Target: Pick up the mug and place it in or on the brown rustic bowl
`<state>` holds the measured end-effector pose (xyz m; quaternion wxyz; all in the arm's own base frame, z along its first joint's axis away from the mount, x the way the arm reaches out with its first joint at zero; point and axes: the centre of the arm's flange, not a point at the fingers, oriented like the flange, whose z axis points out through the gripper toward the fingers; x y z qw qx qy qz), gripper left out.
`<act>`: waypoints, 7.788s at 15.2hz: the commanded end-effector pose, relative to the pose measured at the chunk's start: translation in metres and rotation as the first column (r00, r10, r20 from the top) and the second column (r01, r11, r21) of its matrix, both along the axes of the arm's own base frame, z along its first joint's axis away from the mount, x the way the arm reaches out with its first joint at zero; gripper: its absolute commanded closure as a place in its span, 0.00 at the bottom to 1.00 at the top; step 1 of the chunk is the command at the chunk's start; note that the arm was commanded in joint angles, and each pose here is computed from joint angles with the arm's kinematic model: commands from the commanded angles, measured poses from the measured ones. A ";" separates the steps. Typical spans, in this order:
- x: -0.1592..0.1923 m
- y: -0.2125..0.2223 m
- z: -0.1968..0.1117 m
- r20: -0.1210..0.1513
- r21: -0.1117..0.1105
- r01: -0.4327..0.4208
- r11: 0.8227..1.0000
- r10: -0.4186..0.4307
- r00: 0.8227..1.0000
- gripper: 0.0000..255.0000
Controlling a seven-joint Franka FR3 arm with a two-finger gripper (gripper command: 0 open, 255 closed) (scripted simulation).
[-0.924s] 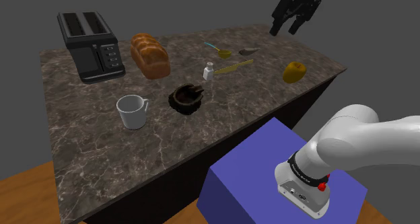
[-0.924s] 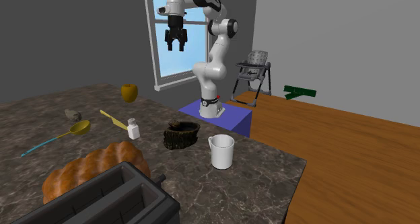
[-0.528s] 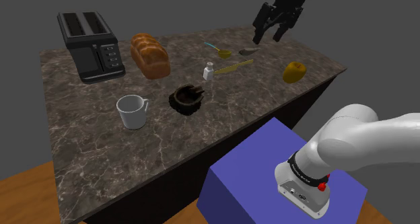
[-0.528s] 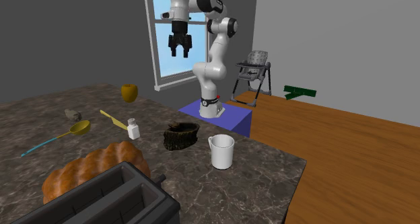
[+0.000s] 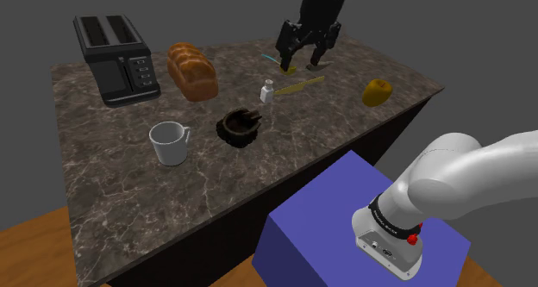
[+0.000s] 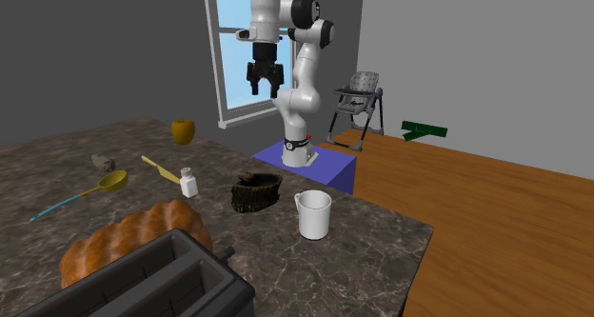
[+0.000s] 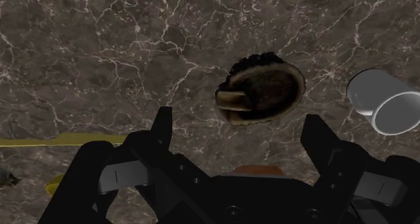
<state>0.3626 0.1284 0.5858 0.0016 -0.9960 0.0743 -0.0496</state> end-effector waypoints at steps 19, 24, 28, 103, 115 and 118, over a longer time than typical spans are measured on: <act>0.110 0.217 -0.124 -0.053 -0.039 0.002 0.999 -0.004 0.999 0.00; 0.136 0.270 -0.156 -0.066 -0.049 0.002 0.999 -0.006 0.998 0.00; 0.158 0.313 -0.183 -0.077 -0.057 0.002 0.998 -0.007 0.997 0.00; 0.148 0.100 -0.065 -0.083 -0.061 0.002 0.998 -0.007 0.997 1.00; 0.148 0.100 -0.128 -0.083 -0.061 0.002 0.998 -0.007 0.997 1.00; 0.148 0.100 -0.144 -0.083 -0.061 0.002 0.998 -0.007 0.997 1.00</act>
